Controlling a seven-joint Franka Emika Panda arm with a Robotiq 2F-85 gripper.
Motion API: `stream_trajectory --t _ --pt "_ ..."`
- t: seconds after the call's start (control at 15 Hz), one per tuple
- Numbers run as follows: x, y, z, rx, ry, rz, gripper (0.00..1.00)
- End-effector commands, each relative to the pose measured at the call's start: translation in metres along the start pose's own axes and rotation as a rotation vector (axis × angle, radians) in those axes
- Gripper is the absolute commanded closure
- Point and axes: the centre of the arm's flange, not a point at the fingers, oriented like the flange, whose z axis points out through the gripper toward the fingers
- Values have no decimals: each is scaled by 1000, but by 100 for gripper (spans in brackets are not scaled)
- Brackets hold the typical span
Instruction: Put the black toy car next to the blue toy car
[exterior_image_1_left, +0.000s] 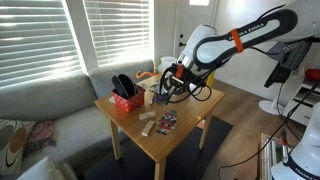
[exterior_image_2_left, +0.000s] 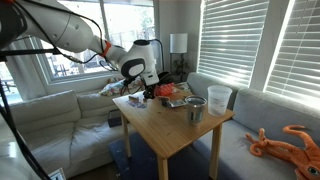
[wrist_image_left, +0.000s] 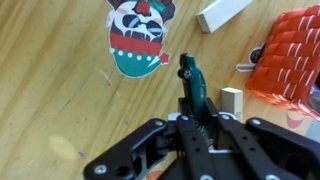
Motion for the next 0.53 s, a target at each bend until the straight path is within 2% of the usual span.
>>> stream_trajectory --t 0.0,0.47 --pt "10 -17 5 38 9 81 96" --pt "9 -59 27 60 23 215 96"
